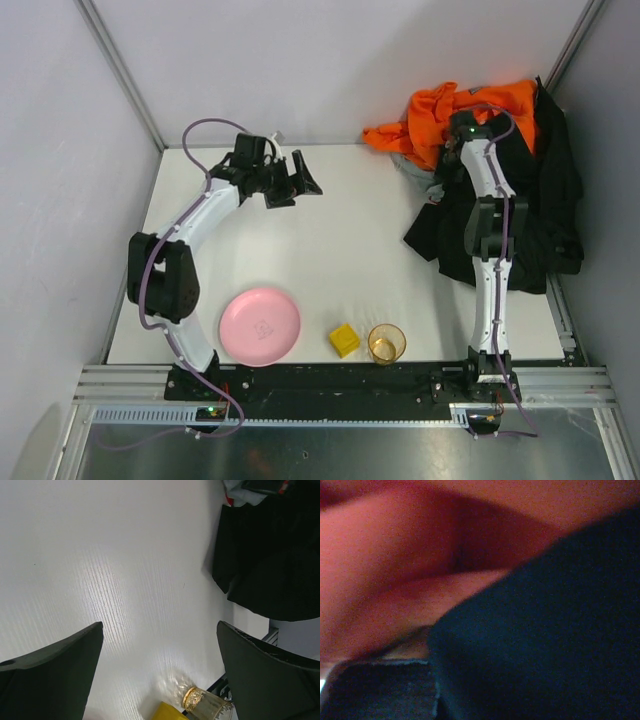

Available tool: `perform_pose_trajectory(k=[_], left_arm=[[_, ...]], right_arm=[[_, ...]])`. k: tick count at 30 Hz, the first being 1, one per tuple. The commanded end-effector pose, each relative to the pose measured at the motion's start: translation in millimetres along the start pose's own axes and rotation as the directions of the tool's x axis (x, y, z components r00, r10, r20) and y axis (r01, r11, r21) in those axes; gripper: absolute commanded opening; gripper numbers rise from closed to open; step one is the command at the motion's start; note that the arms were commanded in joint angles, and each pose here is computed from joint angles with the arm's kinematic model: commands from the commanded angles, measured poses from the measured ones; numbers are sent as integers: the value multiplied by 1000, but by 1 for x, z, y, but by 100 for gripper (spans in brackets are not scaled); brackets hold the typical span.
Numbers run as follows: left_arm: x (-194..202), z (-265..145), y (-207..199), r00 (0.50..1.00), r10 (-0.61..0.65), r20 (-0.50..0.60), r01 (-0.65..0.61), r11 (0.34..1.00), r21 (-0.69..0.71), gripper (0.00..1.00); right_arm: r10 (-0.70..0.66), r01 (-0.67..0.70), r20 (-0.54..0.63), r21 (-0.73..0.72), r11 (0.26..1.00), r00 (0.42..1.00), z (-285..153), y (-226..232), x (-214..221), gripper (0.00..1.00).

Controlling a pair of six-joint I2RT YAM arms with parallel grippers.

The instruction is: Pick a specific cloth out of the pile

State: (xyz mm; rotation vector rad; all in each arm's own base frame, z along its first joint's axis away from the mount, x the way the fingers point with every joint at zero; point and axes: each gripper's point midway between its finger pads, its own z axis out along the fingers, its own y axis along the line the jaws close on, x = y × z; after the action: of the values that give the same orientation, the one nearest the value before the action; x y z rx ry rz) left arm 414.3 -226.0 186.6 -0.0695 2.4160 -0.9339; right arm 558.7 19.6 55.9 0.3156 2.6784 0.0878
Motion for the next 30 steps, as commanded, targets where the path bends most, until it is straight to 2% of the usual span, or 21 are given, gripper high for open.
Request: perform_pose_trajectory(k=[1, 8, 12, 18, 30], left_arm=[[-12, 6, -16, 1000, 1, 14, -2, 998, 60, 100], [-7, 32, -31, 999, 0, -38, 4, 995, 103, 100], [-3, 54, -43, 997, -6, -80, 16, 991, 132, 100], [-1, 89, -74, 990, -30, -140, 58, 978, 199, 100], [7, 163, -124, 958, -164, -236, 224, 940, 256, 99]], right_arm=[[157, -185, 349, 47, 982, 924, -109, -93, -99, 0], [345, -380, 500, -35, 924, 794, -197, -173, -123, 0], [389, -420, 537, -70, 905, 748, -222, -200, -125, 0], [426, -453, 498, -74, 889, 755, -214, -213, -111, 0], [514, -516, 430, -123, 848, 742, -189, -231, -100, 0]])
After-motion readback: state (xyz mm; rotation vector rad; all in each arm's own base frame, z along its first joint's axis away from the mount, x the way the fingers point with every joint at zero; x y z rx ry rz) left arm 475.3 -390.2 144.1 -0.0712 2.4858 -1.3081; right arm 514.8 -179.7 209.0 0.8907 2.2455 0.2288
